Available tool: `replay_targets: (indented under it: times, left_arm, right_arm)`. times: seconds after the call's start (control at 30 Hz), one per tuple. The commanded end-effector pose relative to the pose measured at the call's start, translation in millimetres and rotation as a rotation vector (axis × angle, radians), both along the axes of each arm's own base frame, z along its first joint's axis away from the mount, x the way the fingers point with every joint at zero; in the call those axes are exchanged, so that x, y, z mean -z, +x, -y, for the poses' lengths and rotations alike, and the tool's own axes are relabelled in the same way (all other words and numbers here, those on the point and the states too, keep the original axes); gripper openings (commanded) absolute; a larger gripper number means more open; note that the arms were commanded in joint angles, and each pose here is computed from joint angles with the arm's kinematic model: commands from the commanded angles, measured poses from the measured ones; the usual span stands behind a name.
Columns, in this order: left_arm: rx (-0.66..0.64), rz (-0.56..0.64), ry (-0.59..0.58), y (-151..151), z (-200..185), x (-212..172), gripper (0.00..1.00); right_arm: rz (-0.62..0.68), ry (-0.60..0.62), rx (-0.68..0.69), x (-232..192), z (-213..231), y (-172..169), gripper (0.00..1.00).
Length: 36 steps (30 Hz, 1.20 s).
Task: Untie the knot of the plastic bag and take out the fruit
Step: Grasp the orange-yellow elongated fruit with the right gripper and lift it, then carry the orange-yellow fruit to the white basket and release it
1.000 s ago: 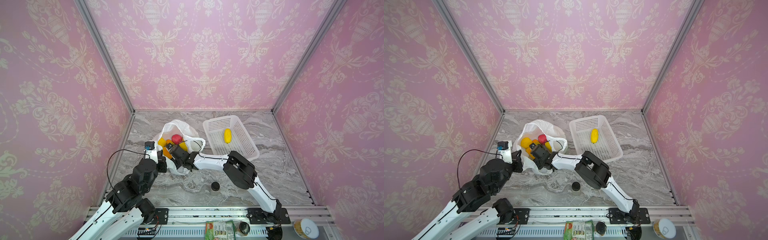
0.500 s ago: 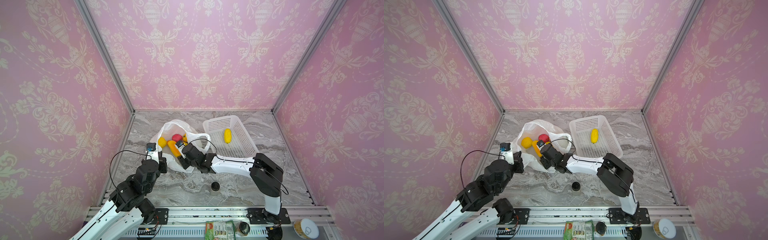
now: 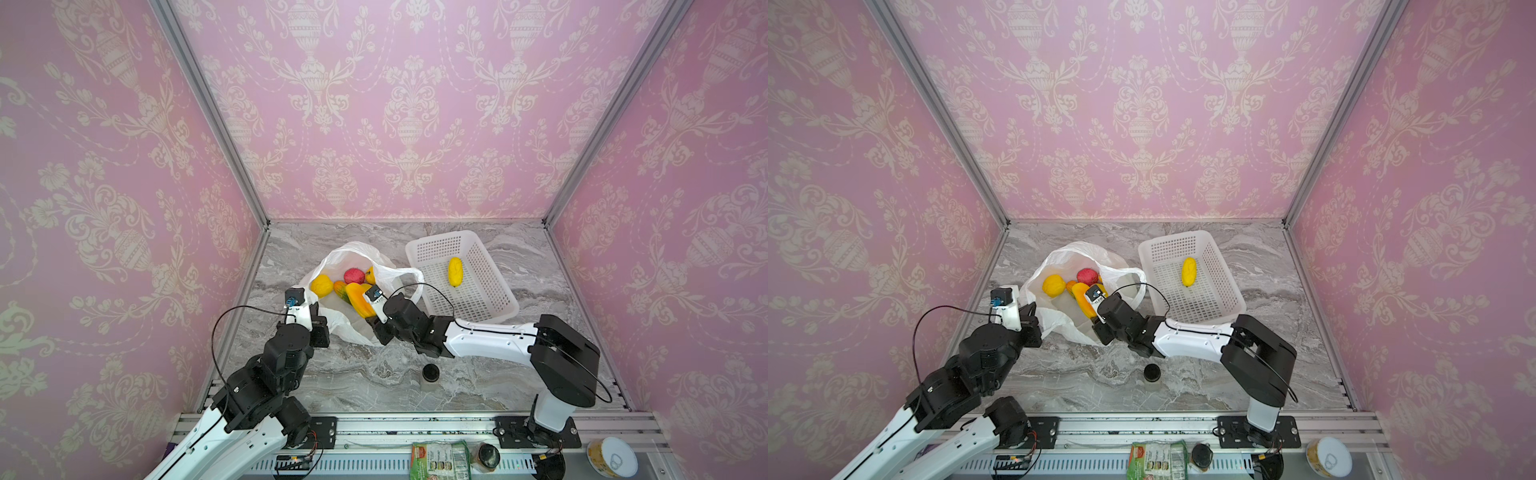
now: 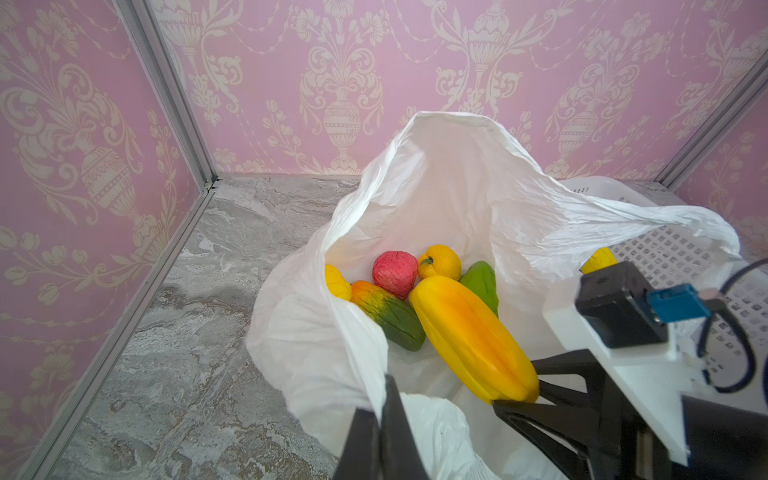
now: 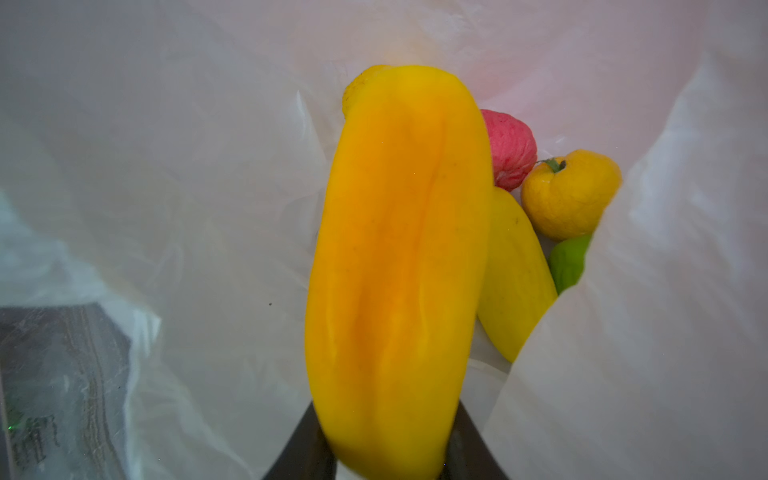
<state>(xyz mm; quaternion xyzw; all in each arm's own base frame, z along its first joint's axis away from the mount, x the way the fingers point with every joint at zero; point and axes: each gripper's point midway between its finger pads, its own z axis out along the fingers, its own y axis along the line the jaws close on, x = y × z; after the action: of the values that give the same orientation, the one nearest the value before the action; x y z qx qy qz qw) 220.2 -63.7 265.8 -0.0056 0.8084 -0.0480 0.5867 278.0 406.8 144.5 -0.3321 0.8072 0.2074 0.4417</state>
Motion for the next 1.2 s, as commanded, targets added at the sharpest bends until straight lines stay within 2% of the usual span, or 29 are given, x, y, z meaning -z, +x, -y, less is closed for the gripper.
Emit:
replay_targets:
  times: [0.0,0.1,0.23,0.37,0.47,0.67,0.83,1.03,1.17]
  left_arm:
    - [-0.023,-0.012,0.052,2,-5,6,0.00]
    - [-0.026,-0.017,0.055,2,-5,8,0.00]
    - [-0.031,-0.013,0.061,3,-6,7,0.00]
    - [-0.023,-0.017,0.059,5,-3,9,0.00]
    - [-0.017,-0.021,0.062,6,-1,10,0.00]
    - [-0.019,-0.034,0.099,10,1,4,0.00]
    - [-0.053,-0.031,0.098,9,-5,-3,0.00]
    - [-0.046,-0.039,0.067,10,-2,-3,0.00]
    - [-0.010,-0.053,-0.044,8,10,-3,0.00]
  right_arm:
    - [0.127,0.109,-0.034,-59,11,-11,0.18]
    - [0.206,0.175,-0.033,-89,38,-25,0.18]
    - [0.334,0.240,0.060,-123,87,-31,0.19]
    - [0.409,0.232,0.192,-131,131,-22,0.18]
    - [0.417,0.219,0.296,-129,160,-11,0.15]
    - [0.388,0.207,0.501,-117,213,15,0.15]
    - [0.289,0.200,0.673,-95,257,38,0.14]
    - [0.118,0.199,0.769,-50,280,62,0.15]
    - [0.006,0.126,0.776,-21,276,79,0.16]
